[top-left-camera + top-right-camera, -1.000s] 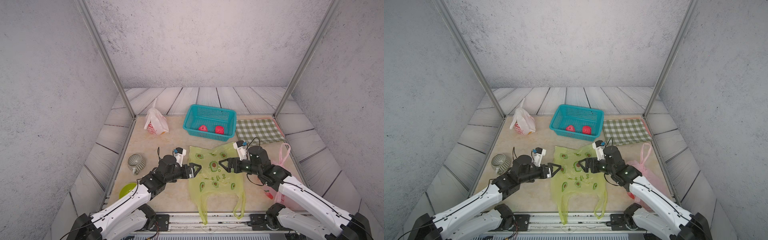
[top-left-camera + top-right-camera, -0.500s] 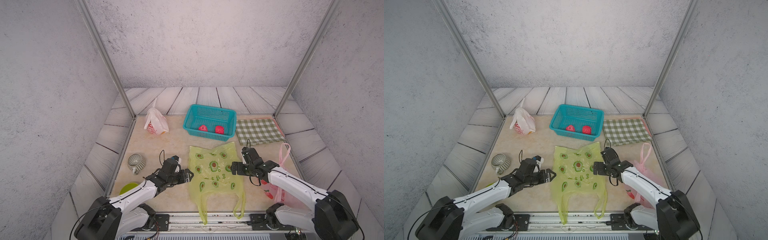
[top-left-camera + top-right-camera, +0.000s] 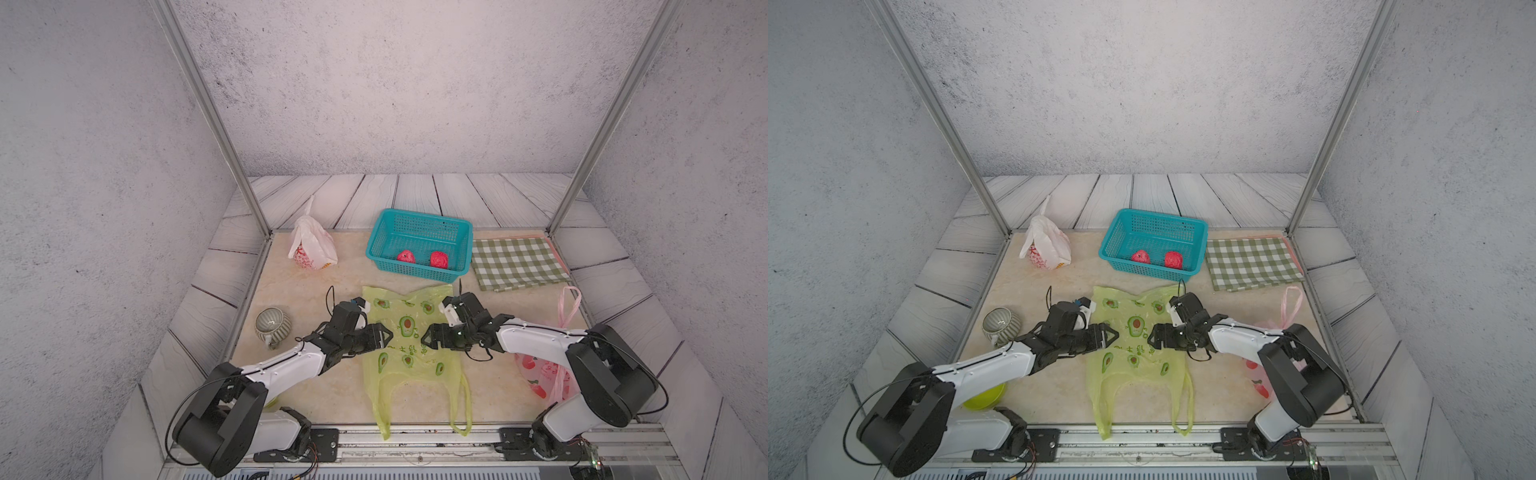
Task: Untie the knot of a plastic bag & take out the apple
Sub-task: Move the plastic bag to the center of the board.
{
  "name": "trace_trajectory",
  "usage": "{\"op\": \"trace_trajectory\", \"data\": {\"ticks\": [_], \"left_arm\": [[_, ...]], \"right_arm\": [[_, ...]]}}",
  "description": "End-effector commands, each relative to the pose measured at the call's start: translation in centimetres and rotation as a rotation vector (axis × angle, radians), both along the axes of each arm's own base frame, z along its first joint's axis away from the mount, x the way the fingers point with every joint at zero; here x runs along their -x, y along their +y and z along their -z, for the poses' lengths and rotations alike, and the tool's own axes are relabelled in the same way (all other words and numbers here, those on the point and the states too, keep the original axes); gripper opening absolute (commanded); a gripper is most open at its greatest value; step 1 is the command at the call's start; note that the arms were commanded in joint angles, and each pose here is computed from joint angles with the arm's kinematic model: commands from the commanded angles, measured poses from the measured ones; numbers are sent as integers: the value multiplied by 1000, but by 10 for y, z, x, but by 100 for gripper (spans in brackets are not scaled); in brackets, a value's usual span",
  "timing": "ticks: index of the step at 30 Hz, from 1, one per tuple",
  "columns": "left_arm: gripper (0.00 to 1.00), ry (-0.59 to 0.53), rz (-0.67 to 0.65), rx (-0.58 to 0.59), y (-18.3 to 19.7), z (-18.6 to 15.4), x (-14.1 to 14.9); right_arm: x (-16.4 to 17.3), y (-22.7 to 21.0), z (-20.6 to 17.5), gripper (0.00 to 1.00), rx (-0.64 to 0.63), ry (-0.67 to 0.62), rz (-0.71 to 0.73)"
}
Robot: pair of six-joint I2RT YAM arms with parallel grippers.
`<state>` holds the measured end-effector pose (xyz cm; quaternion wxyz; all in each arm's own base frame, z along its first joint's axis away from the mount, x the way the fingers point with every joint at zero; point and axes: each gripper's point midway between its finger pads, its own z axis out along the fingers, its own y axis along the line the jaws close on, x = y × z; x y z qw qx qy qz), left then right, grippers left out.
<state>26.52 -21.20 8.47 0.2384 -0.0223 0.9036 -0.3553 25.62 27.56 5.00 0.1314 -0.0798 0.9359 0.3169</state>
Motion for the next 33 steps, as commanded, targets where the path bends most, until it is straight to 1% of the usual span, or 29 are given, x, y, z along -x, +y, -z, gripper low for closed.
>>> {"op": "trace_trajectory", "data": {"ticks": [1,2,5,7,9,10,13,15,18,20,21,22,23,24,25,28,29,30,33], "left_arm": [[8,-90,-84,-63,31,-26,-22],[0,-114,-112,-91,41,-32,-27],[0,-175,-199,-261,78,-51,-39],[0,-211,-271,-394,105,-62,-45],[0,-219,-347,-515,131,-67,-47],[0,-202,-374,-545,141,-66,-47],[0,-157,-399,-598,153,-64,-45],[0,-130,-445,-646,165,-65,-39],[0,-137,-510,-705,183,-73,-30],[0,-160,-531,-721,190,-81,-27],[3,-168,-532,-720,191,-86,-27],[11,-172,-520,-711,191,-89,-28],[47,-172,-510,-696,191,-93,-29],[80,-162,-520,-693,194,-97,-29],[88,-152,-515,-692,195,-99,-30],[91,-154,-458,-679,190,-109,-34],[96,-165,-439,-676,187,-115,-37],[99,-175,-422,-673,184,-123,-41],[99,-214,-343,-661,171,-151,-55]], "right_arm": [[-16,43,-28,91,-114,-30,-47],[-19,49,-33,91,-120,-34,-54],[-31,58,-51,92,-134,-66,-60],[-36,57,-64,94,-109,-102,-65],[-36,52,-73,94,-79,-126,-73],[-36,48,-78,94,-62,-148,-76],[-29,32,-85,95,-11,-184,-80],[-25,17,-86,95,42,-215,-72],[-18,-3,-90,96,87,-268,-49],[-13,-11,-96,96,85,-293,-39],[-10,-14,-98,96,83,-300,-37],[-8,-16,-101,96,79,-306,-36],[-6,-18,-104,96,75,-312,-35],[-4,-20,-106,96,74,-317,-34],[-2,-22,-109,96,71,-323,-34],[2,-28,-115,96,75,-347,-30],[3,-30,-116,96,77,-355,-27],[4,-32,-117,96,78,-360,-26],[7,-33,-121,96,74,-365,-32]]}}
